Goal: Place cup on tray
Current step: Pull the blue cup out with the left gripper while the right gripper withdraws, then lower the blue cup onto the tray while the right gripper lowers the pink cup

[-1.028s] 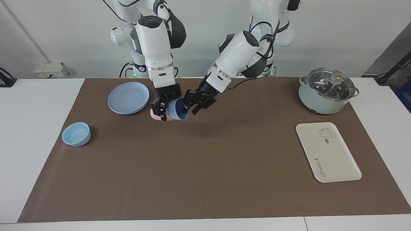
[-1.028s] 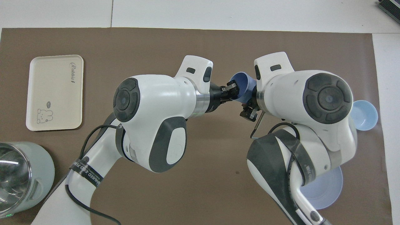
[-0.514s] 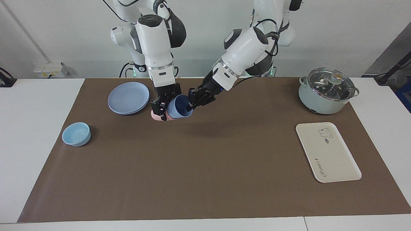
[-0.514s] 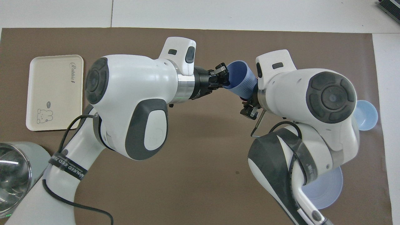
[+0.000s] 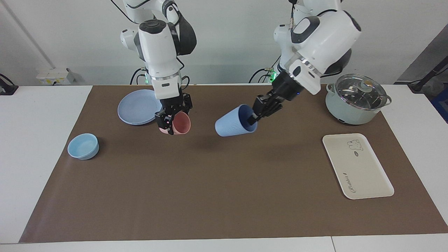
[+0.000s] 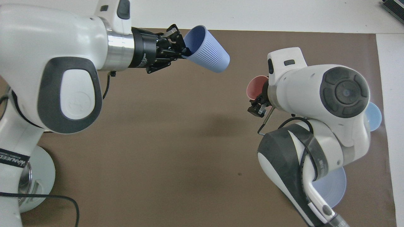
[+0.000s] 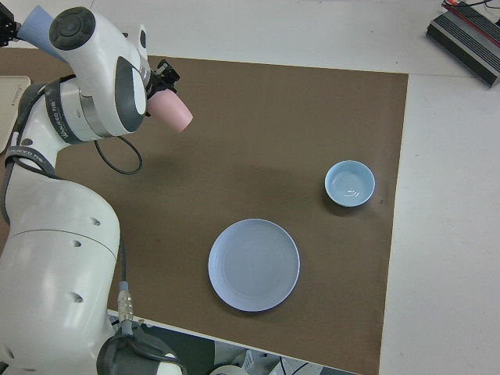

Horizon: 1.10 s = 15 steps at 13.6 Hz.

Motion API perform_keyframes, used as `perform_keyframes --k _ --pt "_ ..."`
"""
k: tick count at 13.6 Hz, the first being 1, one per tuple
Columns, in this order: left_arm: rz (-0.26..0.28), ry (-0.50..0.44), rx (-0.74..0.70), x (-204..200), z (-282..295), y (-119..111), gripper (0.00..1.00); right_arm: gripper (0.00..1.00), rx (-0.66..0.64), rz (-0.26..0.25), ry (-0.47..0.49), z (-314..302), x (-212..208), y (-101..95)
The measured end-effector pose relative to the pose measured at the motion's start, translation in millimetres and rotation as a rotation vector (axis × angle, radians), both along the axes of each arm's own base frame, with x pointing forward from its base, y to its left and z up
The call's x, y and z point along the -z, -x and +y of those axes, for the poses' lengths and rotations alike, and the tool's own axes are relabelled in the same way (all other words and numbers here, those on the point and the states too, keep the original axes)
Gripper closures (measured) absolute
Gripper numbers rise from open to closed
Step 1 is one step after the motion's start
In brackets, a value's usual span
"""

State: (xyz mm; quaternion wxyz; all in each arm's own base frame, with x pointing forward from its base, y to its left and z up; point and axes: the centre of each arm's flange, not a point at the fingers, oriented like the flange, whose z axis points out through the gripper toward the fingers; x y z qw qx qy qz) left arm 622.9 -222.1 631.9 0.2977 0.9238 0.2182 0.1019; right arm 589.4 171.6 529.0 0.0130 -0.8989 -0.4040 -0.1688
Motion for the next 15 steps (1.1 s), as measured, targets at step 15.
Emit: perform_keyframes --k 15 --pt "-0.062 -0.565 0.116 116 336 8 0.93 0.16 0.055 -0.390 -0.566 -205 185 -34.6"
